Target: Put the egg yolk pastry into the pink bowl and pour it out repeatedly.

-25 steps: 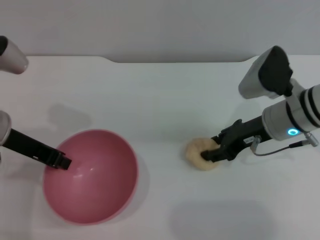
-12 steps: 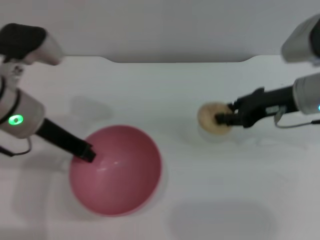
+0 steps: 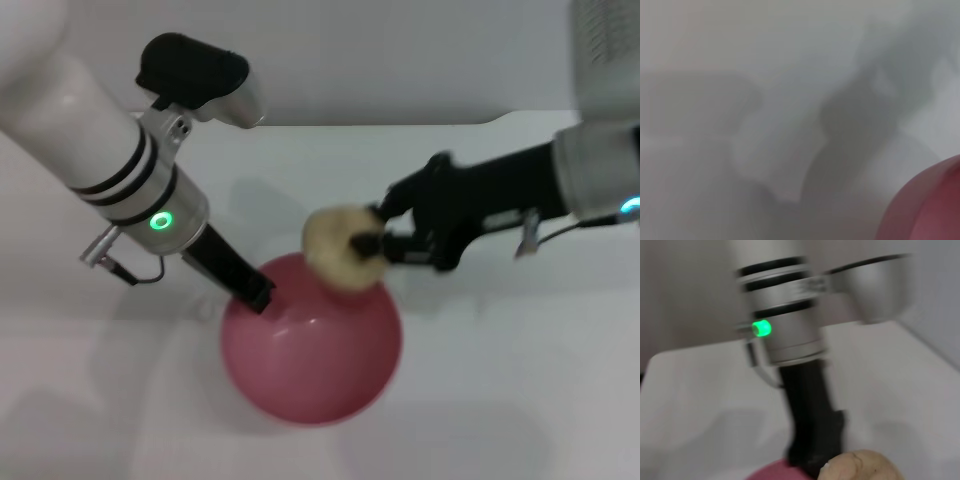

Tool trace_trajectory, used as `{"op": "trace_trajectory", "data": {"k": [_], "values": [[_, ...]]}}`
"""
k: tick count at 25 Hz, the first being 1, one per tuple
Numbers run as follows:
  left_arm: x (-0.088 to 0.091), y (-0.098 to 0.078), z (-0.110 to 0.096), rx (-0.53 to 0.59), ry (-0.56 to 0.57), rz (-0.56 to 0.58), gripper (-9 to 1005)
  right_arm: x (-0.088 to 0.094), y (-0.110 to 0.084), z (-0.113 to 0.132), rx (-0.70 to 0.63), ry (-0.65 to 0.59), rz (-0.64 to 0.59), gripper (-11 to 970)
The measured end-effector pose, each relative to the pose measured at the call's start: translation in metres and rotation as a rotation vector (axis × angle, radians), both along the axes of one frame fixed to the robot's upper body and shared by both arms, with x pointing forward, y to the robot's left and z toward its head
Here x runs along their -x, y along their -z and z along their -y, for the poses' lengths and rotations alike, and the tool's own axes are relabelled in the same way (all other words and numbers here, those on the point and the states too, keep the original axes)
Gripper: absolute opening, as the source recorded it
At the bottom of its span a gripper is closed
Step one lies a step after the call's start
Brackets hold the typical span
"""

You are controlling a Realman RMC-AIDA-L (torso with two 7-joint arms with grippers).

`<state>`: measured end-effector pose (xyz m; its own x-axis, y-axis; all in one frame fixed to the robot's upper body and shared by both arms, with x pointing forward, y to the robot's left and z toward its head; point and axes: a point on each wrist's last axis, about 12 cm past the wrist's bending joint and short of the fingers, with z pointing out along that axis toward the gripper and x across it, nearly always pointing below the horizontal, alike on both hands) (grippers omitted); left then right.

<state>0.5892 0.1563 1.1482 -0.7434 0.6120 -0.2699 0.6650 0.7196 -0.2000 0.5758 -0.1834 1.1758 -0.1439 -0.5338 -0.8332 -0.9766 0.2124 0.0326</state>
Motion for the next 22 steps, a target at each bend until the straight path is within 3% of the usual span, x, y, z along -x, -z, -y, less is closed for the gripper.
{"op": "trace_trajectory", "data": {"k": [4, 6, 10, 17, 19, 22], "values": [[-0.002, -0.004, 0.009, 0.021, 0.011, 0.017, -1, 0.013, 0.016, -0.03, 0.109, -0.148, -0.02, 228], [-0.002, -0.005, 0.009, 0.031, 0.012, 0.019, -1, 0.014, 0.019, -0.033, 0.13, -0.164, -0.024, 213], [-0.001, -0.004, 0.006, 0.033, 0.005, 0.016, -1, 0.015, 0.021, -0.034, 0.141, -0.156, -0.026, 285], [-0.002, 0.002, -0.001, 0.042, -0.017, 0.042, 0, 0.006, 0.009, -0.007, 0.054, 0.024, -0.06, 412], [-0.004, 0.004, -0.004, 0.051, -0.032, 0.061, 0, 0.001, 0.007, 0.008, 0.012, 0.123, -0.092, 631], [-0.002, 0.008, -0.008, 0.094, -0.049, 0.121, -1, -0.005, 0.01, 0.039, -0.048, 0.269, -0.147, 631]]}}
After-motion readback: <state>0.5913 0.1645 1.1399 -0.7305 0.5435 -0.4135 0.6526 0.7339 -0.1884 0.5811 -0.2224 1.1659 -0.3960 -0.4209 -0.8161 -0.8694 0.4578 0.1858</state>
